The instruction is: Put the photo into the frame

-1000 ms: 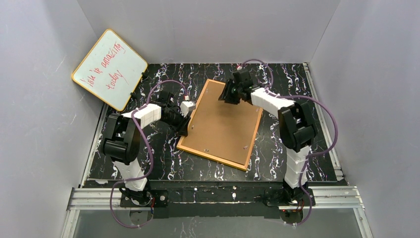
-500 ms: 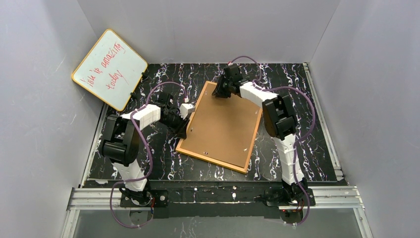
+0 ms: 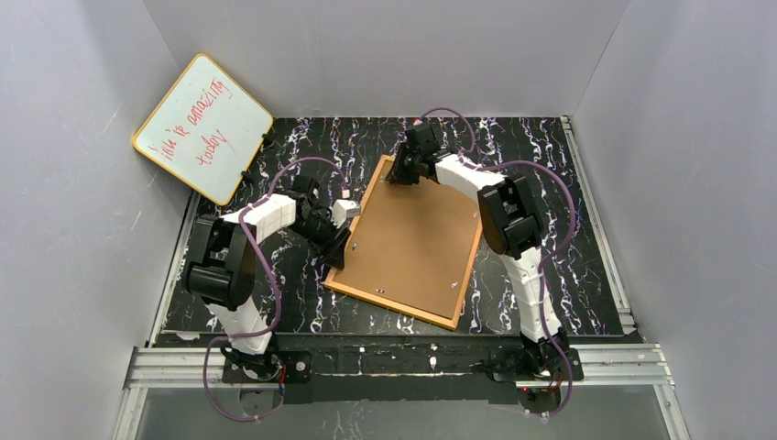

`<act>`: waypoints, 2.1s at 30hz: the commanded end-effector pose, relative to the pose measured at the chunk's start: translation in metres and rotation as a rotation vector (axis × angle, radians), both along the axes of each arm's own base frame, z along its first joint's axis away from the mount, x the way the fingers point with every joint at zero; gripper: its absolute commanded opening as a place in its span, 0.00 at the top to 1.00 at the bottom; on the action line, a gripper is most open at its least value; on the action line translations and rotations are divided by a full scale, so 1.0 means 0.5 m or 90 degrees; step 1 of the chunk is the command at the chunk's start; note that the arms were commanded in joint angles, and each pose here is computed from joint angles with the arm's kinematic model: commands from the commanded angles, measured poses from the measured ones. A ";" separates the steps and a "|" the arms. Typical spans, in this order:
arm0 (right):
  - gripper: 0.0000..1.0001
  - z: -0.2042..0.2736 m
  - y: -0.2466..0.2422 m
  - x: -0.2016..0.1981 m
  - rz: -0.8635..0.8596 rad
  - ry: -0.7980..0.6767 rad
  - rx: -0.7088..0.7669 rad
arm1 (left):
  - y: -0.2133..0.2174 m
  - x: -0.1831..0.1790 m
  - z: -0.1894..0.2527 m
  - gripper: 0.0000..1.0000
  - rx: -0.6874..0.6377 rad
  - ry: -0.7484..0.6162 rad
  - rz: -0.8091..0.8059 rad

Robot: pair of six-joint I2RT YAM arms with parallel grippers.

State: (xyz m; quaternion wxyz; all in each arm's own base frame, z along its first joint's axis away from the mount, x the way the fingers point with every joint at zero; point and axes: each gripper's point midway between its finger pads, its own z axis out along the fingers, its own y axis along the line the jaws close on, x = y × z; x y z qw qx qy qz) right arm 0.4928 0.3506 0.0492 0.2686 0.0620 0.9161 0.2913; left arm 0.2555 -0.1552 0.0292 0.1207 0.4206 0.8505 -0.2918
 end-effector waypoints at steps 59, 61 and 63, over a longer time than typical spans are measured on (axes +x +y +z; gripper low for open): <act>0.55 -0.007 -0.361 -0.497 -0.133 0.150 -0.078 | 0.013 -0.015 0.016 0.51 -0.018 0.032 0.014; 0.56 -0.006 -0.358 -0.493 -0.132 0.150 -0.079 | 0.014 -0.018 0.013 0.52 -0.018 0.034 0.012; 0.56 -0.008 -0.360 -0.492 -0.134 0.152 -0.085 | 0.014 -0.017 0.013 0.53 -0.019 0.035 0.012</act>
